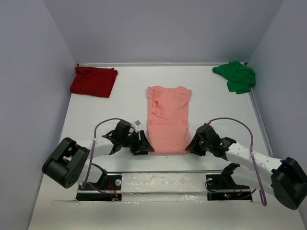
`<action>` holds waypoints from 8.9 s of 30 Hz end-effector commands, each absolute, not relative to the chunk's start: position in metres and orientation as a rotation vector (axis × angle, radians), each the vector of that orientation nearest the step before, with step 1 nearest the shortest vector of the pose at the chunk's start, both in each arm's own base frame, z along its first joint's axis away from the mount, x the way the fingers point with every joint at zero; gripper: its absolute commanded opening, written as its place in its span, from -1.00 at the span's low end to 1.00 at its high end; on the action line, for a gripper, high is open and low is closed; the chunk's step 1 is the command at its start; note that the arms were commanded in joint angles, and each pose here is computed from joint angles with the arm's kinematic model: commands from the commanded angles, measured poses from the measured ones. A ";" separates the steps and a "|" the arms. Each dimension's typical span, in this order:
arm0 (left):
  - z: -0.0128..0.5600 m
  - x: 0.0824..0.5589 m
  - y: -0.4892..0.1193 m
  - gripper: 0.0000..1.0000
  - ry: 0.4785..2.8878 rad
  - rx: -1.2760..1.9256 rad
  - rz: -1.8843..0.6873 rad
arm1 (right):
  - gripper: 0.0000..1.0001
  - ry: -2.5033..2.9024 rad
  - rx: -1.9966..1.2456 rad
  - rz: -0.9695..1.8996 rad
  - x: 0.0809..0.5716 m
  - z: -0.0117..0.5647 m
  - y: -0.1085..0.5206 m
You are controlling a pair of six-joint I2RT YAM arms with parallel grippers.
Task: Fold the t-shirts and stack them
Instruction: Grab one side of the 2/3 rectangular tshirt with both arms, then fold the long partially folded tshirt into a neat square
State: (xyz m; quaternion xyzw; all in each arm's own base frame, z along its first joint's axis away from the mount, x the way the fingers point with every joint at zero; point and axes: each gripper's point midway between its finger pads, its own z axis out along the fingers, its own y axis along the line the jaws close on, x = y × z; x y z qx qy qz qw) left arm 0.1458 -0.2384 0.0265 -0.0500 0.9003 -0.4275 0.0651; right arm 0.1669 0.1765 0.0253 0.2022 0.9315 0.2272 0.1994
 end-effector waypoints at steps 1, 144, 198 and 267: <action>-0.002 0.129 -0.220 0.04 2.819 -0.194 -1.161 | -0.58 2.630 0.561 0.596 0.162 0.017 0.173; 0.154 0.389 -0.265 -1.00 2.540 0.027 -0.868 | -1.00 2.427 -0.082 0.102 0.439 0.154 0.170; 0.185 0.228 -0.269 -1.00 2.470 0.020 -0.905 | -1.00 2.426 -0.051 0.033 0.288 0.177 0.177; 0.136 0.419 -0.175 -1.00 2.453 -0.236 -0.367 | -1.00 2.357 -0.442 -0.087 0.516 0.152 0.240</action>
